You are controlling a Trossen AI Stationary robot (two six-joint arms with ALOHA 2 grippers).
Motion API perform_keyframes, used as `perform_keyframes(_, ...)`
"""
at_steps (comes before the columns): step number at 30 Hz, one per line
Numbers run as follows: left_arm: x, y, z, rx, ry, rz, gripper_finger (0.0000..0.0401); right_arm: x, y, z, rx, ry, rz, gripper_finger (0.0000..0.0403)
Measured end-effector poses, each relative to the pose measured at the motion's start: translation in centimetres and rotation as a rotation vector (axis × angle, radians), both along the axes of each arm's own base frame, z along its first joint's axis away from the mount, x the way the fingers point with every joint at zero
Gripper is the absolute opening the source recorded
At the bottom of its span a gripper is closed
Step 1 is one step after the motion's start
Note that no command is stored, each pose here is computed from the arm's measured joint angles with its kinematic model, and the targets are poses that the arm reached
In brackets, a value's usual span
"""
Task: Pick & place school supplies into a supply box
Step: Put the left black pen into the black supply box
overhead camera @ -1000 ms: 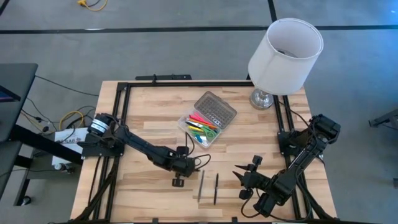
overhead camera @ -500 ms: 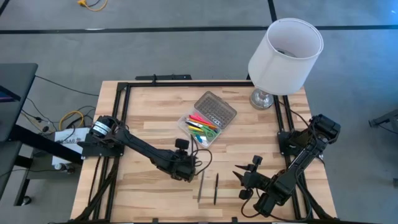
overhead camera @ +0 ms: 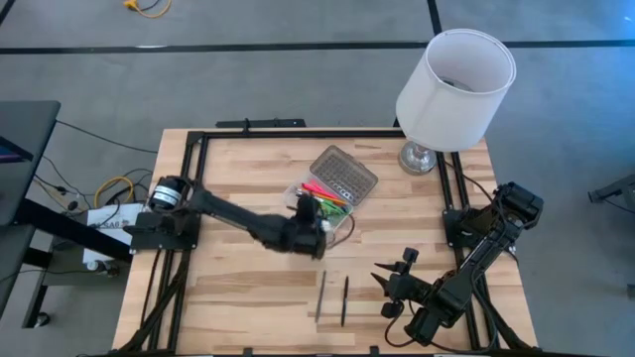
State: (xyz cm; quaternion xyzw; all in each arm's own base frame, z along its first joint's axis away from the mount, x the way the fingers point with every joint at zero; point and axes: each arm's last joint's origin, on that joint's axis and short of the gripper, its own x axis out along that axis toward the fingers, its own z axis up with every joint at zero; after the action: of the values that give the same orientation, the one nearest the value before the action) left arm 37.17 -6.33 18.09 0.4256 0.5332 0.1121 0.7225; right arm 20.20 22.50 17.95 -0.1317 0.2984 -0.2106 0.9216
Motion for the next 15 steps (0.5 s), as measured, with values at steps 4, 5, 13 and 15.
perform_keyframes(4,0.8,3.0,0.1,-0.041,-0.013,0.037,0.0033,0.0,0.0,0.0,0.000,0.000,0.000,0.0120)
perform_keyframes(5,1.0,3.7,0.1,-0.058,-0.018,0.045,0.0034,0.0,0.0,0.0,0.001,-0.001,0.000,0.0120)
perform_keyframes(13,1.6,7.0,0.0,-0.216,-0.052,0.062,0.0034,0.0,0.0,0.0,0.003,0.000,0.000,0.0120)
perform_keyframes(15,1.6,7.1,0.0,-0.224,-0.051,0.061,0.0034,0.0,0.0,0.0,0.004,0.000,0.000,0.0120)
